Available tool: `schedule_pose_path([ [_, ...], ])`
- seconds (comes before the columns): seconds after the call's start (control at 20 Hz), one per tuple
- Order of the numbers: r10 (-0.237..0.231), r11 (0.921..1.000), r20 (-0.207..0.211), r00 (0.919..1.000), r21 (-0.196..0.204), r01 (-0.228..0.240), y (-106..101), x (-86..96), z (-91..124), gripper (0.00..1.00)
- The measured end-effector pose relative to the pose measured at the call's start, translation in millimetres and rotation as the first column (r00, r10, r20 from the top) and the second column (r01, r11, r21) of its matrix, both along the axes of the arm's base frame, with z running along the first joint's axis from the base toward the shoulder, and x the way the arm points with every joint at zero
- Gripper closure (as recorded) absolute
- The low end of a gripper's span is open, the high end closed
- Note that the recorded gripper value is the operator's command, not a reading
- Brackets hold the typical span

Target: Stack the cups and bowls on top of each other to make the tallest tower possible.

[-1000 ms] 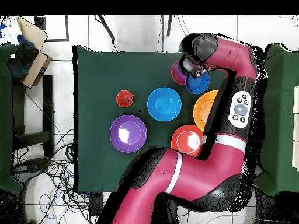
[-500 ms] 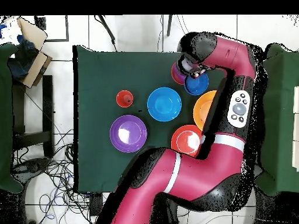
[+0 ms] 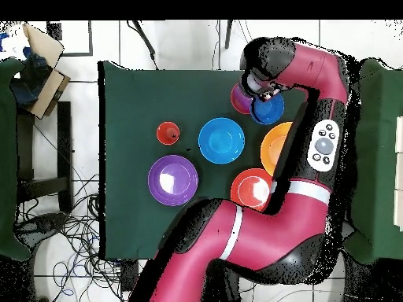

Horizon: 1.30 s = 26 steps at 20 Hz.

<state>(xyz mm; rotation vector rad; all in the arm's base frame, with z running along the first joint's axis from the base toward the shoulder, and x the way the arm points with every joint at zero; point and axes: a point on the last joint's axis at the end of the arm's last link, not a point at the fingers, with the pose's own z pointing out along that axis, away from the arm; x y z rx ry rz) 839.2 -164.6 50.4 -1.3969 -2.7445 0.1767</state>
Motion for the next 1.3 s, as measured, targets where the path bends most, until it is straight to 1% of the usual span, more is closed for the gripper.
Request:
schedule_pose_path([
  [0.25, 0.002, 1.0, 0.021, 0.9998, -0.01, -0.002, -0.9, 6.3, 6.9, 1.0],
  [0.55, 0.002, 1.0, 0.026, 0.9997, -0.009, -0.002, -0.6, 7.8, 7.8, 1.0],
  [0.75, -0.002, 1.0, 0.032, 0.9995, 0.005, 0.002, 1.6, 9.2, 9.1, 1.0],
  [0.9, -0.008, 0.9998, 0.044, 0.999, 0.021, 0.007, 4.2, 11.8, 11.1, 1.0],
  [0.95, -0.01, 0.9996, 0.051, 0.9987, 0.026, 0.008, 5.0, 13.0, 11.7, 1.0],
  [1.0, -0.013, 0.9993, 0.065, 0.9978, 0.036, 0.011, 6.7, 15.5, 12.9, 1.0],
  [1.1, -0.015, 0.9991, 0.075, 0.9971, 0.041, 0.012, 7.6, 17.2, 13.6, 1.0],
  [1.3, -0.023, 0.9982, 0.107, 0.994, 0.057, 0.017, 9.8, 22.6, 16.2, 1.0],
])
